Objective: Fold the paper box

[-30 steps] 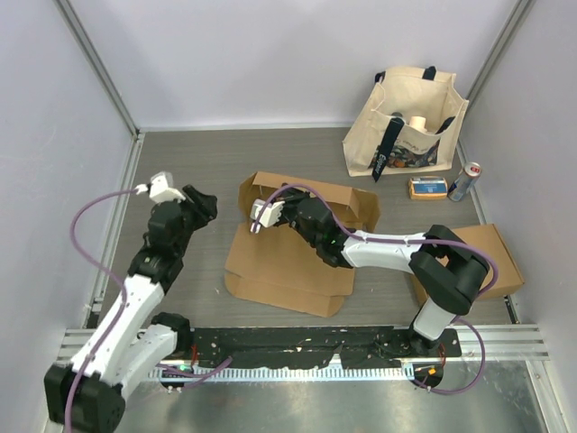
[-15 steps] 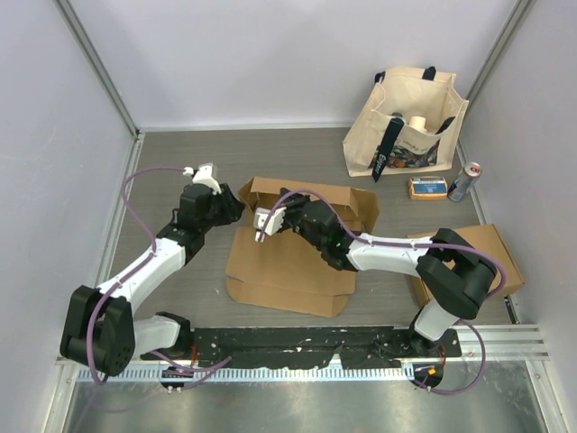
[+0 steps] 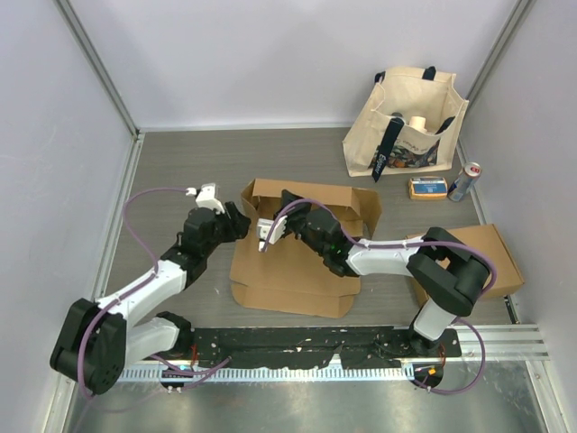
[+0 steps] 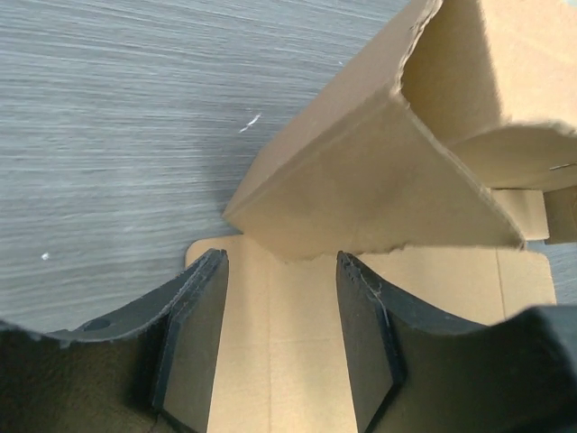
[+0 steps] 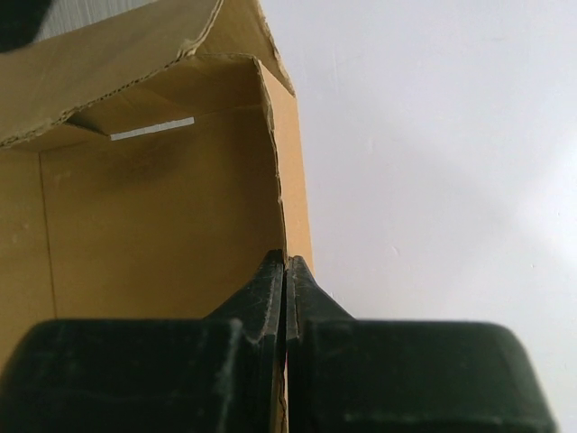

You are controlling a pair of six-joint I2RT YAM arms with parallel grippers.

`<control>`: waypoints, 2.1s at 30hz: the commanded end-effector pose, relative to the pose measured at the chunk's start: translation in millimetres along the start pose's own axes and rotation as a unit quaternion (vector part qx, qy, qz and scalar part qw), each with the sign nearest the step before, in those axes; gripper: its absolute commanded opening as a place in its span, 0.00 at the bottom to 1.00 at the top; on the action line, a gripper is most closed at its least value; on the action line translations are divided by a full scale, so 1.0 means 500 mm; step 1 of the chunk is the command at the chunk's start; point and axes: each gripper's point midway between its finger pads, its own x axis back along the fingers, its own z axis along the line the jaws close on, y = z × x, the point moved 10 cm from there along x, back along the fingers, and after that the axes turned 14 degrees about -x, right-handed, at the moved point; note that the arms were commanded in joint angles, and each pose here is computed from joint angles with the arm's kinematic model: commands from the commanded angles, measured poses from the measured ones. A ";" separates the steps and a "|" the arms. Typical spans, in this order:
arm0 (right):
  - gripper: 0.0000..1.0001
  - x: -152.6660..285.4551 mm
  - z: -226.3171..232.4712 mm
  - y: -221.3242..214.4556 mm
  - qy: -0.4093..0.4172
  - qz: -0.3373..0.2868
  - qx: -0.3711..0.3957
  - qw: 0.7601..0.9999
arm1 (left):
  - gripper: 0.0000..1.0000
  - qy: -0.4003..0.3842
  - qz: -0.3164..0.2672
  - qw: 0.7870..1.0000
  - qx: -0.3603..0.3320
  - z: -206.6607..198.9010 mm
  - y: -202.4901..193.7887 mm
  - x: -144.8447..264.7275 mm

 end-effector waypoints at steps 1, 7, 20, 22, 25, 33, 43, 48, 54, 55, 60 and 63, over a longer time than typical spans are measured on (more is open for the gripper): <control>0.01 -0.007 0.057 -0.018 0.093 0.009 -0.033 0.995 | 0.58 0.044 -0.136 0.990 0.005 0.015 0.038 0.020; 0.01 -0.020 0.049 -0.008 0.110 -0.011 -0.042 0.993 | 0.63 0.014 -0.170 0.983 -0.066 0.008 0.060 -0.011; 0.01 -0.033 0.035 0.012 0.123 -0.034 -0.066 0.990 | 0.20 0.102 -0.190 0.961 -0.172 -0.025 0.055 -0.088; 0.01 -0.036 0.029 0.018 0.121 -0.037 -0.072 0.989 | 0.16 0.125 -0.192 0.956 -0.185 -0.049 0.053 -0.096; 0.01 -0.041 0.023 0.022 0.121 -0.039 -0.076 0.989 | 0.15 0.145 -0.197 0.951 -0.189 -0.062 0.058 -0.103; 0.01 -0.037 0.015 0.021 0.130 -0.043 -0.097 0.986 | 0.48 0.149 -0.199 0.949 -0.196 -0.063 0.054 -0.120; 0.01 -0.034 0.004 0.039 0.119 -0.074 -0.151 0.979 | 0.00 0.329 -0.113 0.925 -0.155 -0.044 0.051 -0.168; 0.01 -0.036 0.011 0.043 0.126 -0.082 -0.175 0.973 | 0.00 0.312 -0.119 0.929 -0.157 -0.049 0.027 -0.191; 0.01 -0.038 0.007 0.037 0.114 -0.066 -0.172 0.976 | 0.19 0.197 -0.118 0.964 -0.134 -0.071 0.022 -0.174; 0.01 -0.038 0.006 0.033 0.109 -0.059 -0.172 0.977 | 0.36 0.189 -0.122 0.966 -0.126 -0.070 0.022 -0.163; 0.01 -0.034 0.002 0.022 0.111 -0.046 -0.172 0.978 | 0.47 0.161 -0.145 0.972 -0.090 -0.029 0.014 -0.113; 0.01 -0.034 0.000 0.022 0.112 -0.047 -0.174 0.977 | 0.43 0.165 -0.140 0.972 -0.091 -0.018 0.017 -0.117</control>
